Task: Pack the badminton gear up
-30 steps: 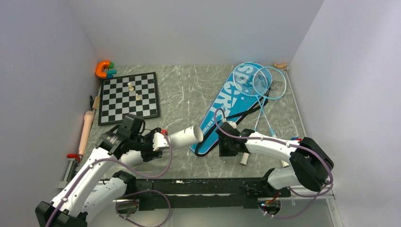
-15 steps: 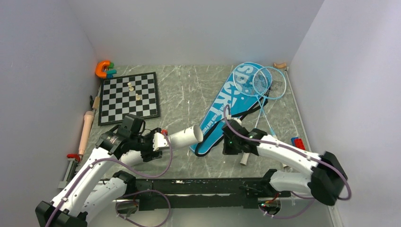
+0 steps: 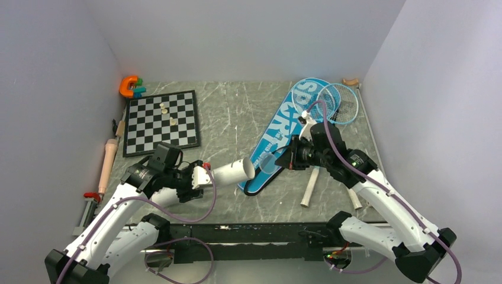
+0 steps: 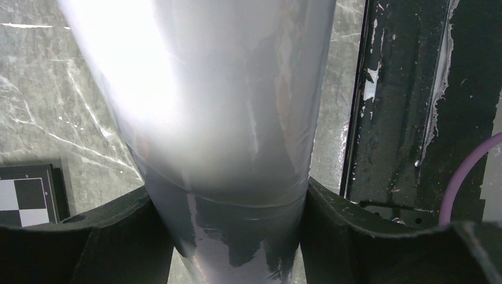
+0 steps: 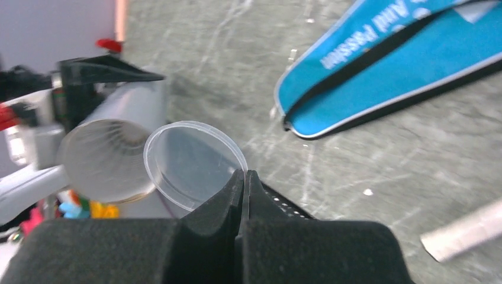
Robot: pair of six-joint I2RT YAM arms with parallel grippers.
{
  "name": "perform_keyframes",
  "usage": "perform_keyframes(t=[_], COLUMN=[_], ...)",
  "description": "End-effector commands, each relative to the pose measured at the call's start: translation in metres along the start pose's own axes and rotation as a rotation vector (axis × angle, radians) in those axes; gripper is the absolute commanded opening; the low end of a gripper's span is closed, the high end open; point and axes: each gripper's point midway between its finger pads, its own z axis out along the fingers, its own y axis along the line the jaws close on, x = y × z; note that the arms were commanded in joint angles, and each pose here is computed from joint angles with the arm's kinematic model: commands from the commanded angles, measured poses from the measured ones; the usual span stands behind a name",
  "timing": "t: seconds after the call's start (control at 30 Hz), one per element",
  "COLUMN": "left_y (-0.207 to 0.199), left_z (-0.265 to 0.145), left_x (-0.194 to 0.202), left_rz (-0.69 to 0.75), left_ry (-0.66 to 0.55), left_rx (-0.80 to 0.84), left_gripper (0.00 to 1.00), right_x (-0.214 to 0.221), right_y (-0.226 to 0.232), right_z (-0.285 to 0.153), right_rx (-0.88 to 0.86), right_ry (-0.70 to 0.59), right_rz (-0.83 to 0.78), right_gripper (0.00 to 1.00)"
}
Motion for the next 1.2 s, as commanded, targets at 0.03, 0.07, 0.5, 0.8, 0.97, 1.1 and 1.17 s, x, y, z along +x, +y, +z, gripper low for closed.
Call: perform_keyframes(t=[0.03,0.07,0.5,0.8,0.97,1.1,1.17], left_y=[0.000,0.000,0.004,0.005,0.005,0.006,0.007], left_z=[0.000,0.000,0.000,0.000,0.001,0.000,0.000], left_x=[-0.010,-0.011,-0.014,-0.015,-0.016,-0.017,-0.017], left_rz=[0.042,0.043,0.042,0.040,0.039,0.038,0.039], left_ry=[-0.041,-0.042,-0.049,-0.052,-0.055,-0.054,-0.054], left_rx=[0.013,0.013,0.006,0.003,0.003,-0.001,-0.001], left_gripper=[0.09,0.08,0.09,0.08,0.09,0.09,0.09], right_x=[-0.016,-0.017,-0.016,0.003,0.007,0.005,0.004], right_y=[0.051,0.054,0.074,0.069,0.066,0.070,0.074], right_z=[-0.011,-0.010,0.008,0.012,0.009,0.008,0.009], right_rx=[-0.211,-0.226,-0.326,-0.304,-0.300,-0.314,-0.330], right_ry=[0.016,0.016,0.056,0.102,0.105,0.097,0.093], right_rz=[-0.040,-0.041,-0.019,-0.034,-0.030,-0.027,-0.025], right_gripper=[0.00,0.00,0.00,0.00,0.00,0.00,0.00])
